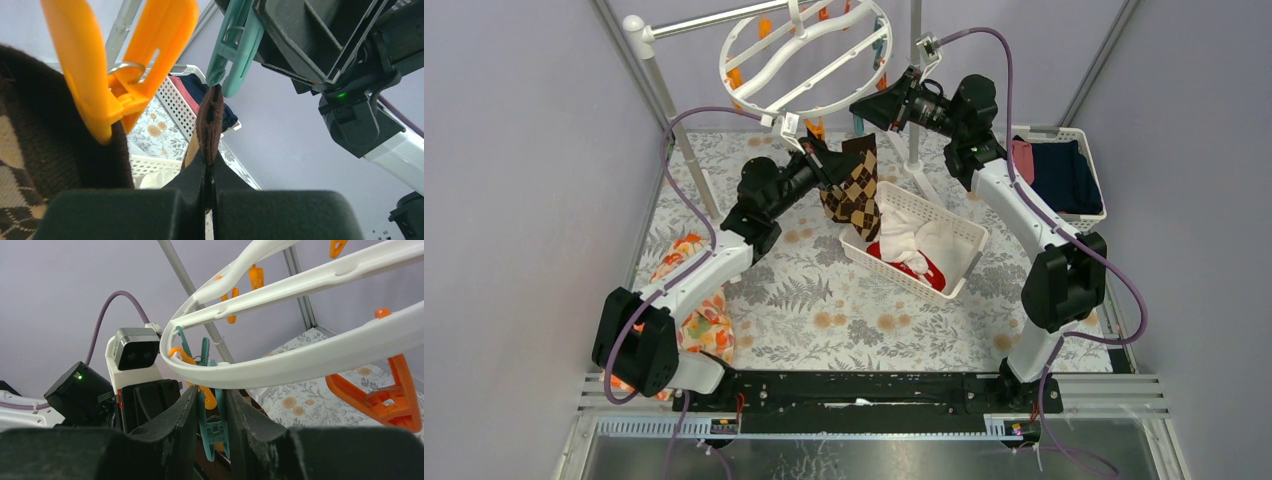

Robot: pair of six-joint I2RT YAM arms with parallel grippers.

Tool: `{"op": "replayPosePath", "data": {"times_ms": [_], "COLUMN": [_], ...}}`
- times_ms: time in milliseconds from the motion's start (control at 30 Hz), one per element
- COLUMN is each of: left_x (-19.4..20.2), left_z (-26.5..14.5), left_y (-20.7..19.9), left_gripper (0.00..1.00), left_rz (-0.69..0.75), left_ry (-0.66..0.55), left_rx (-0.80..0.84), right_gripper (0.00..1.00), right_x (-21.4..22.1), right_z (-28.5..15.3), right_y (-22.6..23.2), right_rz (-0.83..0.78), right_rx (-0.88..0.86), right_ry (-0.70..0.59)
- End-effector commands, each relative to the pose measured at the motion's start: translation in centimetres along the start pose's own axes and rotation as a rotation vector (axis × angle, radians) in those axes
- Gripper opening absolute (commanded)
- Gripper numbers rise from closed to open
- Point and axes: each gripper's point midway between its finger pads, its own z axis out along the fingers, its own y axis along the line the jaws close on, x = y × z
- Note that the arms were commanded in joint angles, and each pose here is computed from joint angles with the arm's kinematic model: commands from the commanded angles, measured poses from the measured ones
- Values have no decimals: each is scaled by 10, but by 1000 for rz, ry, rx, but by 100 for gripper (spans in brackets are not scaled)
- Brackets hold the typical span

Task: Clip the socks to the hanger
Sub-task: Clamp the sock onto the hanger.

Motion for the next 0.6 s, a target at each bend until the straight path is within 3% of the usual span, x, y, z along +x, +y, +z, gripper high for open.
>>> {"op": "replayPosePath", "data": {"times_ms": [0,567], "left_x": [-14,-19], "left_z": [2,5], "left_y": [-9,-15], "left_gripper": [0,0], "left_rz": [-14,-46], "left_ry": [-40,-32], "left_rx": [62,123], "right_gripper": [0,0], "right_x": [-25,-22], "right_z": [-3,-3], "right_y": [41,40], "right_rz": [-65,-64], "right_rx": [-80,-90], "right_ry": [-50,-49]}}
